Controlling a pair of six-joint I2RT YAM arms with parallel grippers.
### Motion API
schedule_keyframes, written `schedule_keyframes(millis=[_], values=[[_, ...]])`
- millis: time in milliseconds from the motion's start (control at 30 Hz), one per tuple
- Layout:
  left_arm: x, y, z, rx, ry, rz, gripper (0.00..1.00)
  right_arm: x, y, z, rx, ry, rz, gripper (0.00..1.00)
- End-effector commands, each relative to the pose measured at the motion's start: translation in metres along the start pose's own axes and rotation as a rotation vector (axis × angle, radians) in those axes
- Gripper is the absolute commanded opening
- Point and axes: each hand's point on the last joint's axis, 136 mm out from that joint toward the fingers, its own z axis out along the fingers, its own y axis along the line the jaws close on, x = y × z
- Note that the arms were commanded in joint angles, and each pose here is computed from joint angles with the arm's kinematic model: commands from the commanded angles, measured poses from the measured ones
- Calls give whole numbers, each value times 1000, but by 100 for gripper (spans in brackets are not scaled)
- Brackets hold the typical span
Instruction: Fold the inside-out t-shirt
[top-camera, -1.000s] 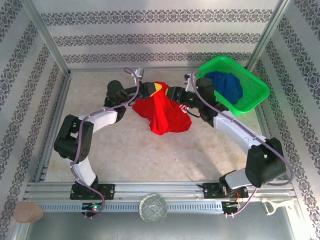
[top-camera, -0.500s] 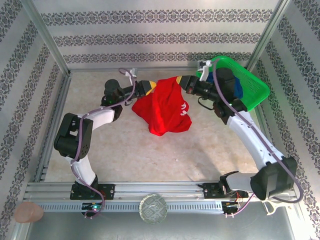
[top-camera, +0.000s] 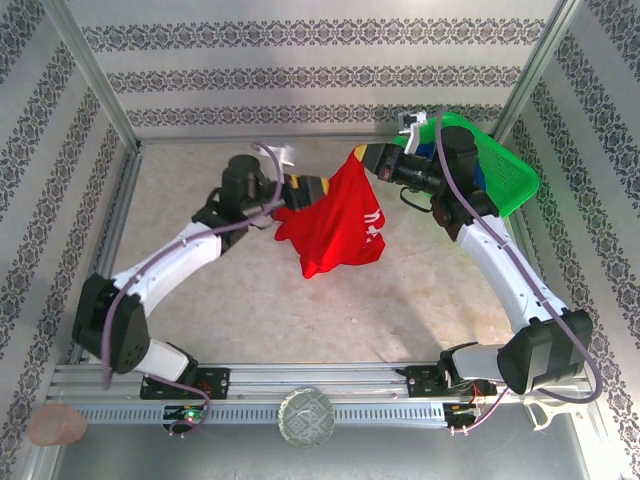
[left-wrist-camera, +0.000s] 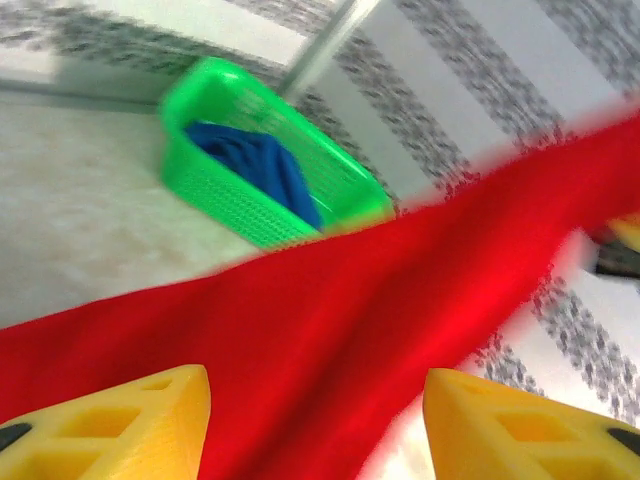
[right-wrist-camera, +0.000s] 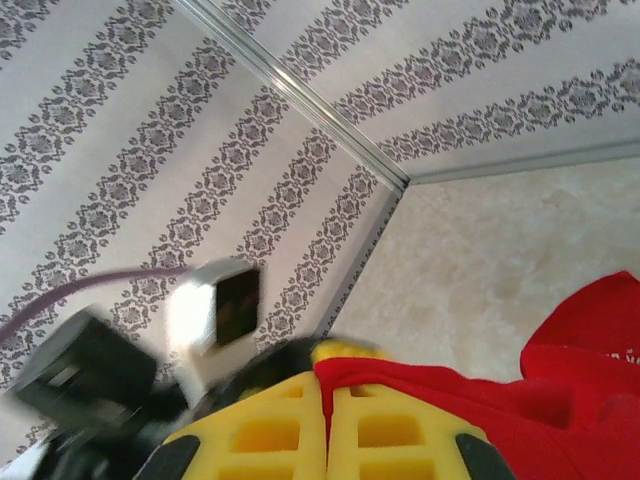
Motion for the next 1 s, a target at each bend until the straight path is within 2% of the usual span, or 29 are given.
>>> schedule_keyframes(millis=[0,267,600,733,867,967], values=[[34,14,9,-177,64,161,60,1,7,-2,-35,0,-8,0],[27,13,34,-197,45,197,62,12,2,-5,-20,4,10,0],[14,25,43,-248,16,223,57,20,6,-8,-30,8,11,0],[13,20,51,-218,30,228,57,21,12,-8,-40,10,7,0],[21,18,59,-179,60,225,60,20,15,-6,-48,12,5,0],[32,25,64,-181,90,210,58,21,15,-3,-51,18,6,0]])
